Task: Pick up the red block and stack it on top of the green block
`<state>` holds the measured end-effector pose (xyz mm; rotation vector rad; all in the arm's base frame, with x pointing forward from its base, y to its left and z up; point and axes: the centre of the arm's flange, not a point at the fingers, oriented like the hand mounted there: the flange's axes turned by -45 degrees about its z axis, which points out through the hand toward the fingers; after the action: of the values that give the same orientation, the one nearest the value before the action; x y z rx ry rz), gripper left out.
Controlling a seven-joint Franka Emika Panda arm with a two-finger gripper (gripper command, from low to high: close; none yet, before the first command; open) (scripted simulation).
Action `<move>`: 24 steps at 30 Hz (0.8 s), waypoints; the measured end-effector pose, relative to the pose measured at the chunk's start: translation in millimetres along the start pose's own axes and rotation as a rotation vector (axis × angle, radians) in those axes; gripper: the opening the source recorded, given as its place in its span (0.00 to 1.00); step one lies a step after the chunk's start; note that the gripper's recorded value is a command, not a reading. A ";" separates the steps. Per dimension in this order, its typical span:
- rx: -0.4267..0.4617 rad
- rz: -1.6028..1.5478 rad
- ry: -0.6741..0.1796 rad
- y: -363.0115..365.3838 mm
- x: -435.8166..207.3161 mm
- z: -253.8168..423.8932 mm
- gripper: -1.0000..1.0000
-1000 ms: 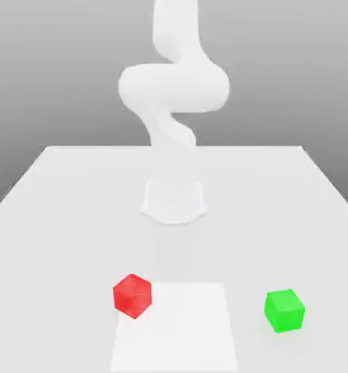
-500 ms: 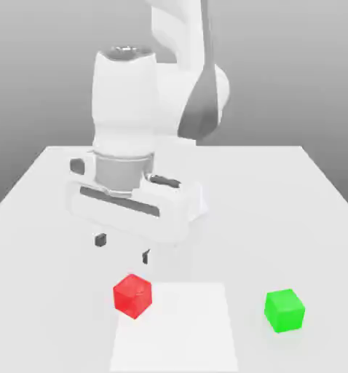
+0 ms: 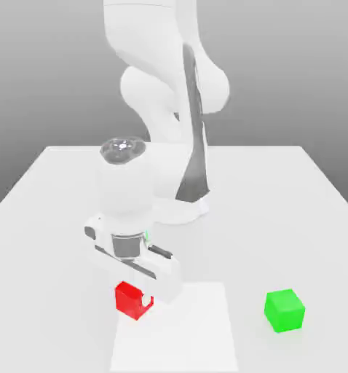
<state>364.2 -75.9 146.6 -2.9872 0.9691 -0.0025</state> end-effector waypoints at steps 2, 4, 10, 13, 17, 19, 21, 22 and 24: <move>0.001 0.001 0.001 -0.8 1.3 -14.6 0.00; 0.002 0.001 0.001 -1.0 1.7 -32.3 0.00; -0.001 0.041 -0.001 -26.4 -1.2 -68.2 0.00; -0.001 -0.040 -0.001 -98.3 -34.3 -75.6 0.00; -0.001 -0.146 -0.001 -185.7 -103.7 -85.9 0.00; -0.001 -0.186 -0.001 -219.5 -143.2 -91.3 0.00; 0.000 -0.213 -0.001 -246.6 -182.5 -96.9 0.00; 0.001 -0.216 -0.001 -253.6 -192.5 -94.7 0.00; 0.002 -0.095 0.001 -239.4 -150.4 -80.0 0.00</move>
<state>382.8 206.2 226.8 -3.0286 0.8259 -0.0048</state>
